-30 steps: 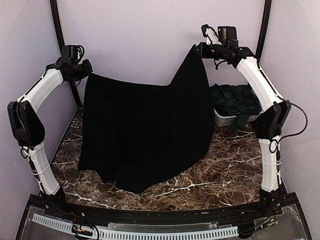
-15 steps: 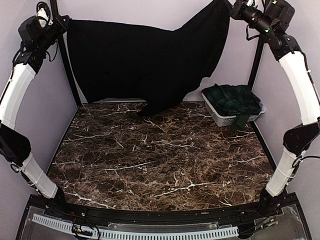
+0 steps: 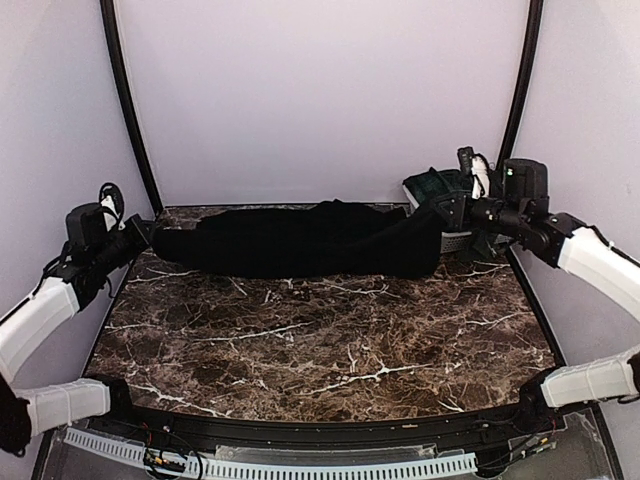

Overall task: Fold and stack the mixed laundry pile
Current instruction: Flatten out the crumpled T-shirt at the center of the board, then fold the flattened T-shirt at the center of the board, then move the 1/3-folded T-shirt to the center of the board.

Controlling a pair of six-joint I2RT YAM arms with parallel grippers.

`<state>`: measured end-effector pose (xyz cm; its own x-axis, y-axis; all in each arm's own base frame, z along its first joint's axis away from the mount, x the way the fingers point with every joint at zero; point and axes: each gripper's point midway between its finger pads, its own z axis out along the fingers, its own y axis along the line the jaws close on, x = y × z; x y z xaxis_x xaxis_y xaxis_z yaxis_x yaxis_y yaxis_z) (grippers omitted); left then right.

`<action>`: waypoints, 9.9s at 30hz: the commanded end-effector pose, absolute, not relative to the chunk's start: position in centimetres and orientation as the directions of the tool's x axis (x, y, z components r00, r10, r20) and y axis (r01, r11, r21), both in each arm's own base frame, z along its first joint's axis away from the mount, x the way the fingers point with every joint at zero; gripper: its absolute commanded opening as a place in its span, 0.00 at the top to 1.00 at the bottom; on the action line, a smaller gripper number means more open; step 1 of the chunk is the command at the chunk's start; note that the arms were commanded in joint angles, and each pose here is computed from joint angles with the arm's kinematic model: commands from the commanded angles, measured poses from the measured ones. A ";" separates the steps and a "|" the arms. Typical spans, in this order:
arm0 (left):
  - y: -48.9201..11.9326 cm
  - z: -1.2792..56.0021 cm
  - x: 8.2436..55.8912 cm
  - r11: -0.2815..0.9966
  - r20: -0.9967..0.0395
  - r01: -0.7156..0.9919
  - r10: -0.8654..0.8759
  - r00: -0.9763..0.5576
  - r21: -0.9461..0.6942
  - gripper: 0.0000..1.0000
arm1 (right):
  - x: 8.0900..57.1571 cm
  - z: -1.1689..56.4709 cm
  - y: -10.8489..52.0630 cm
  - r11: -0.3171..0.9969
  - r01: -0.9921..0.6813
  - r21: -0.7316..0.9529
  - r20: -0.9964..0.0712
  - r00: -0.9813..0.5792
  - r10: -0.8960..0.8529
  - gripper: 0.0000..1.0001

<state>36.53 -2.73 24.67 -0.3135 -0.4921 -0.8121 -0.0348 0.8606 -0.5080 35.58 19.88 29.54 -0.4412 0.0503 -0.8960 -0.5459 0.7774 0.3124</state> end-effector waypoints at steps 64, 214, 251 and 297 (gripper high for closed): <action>-1.5 42.8 37.9 0.834 -0.808 -0.080 -0.550 -0.210 -0.546 1.00 | 40.6 52.5 17.1 0.900 -0.433 0.050 -0.997 0.024 0.067 1.00; -36.2 15.9 41.9 0.552 -0.825 0.779 0.262 -0.501 -0.298 0.47 | 48.5 5.8 20.2 0.946 -0.218 0.242 -0.524 -0.850 -0.062 0.67; -23.6 18.9 41.3 0.832 -0.783 0.419 -0.031 -0.621 -0.365 0.43 | 40.2 7.3 32.3 0.750 -0.540 0.381 -0.510 -0.800 -0.317 0.56; -19.6 19.4 41.9 0.895 -0.789 0.304 -0.080 -0.609 -0.325 0.41 | 32.9 11.7 38.5 0.573 -0.642 0.510 -0.511 -0.762 -0.398 1.00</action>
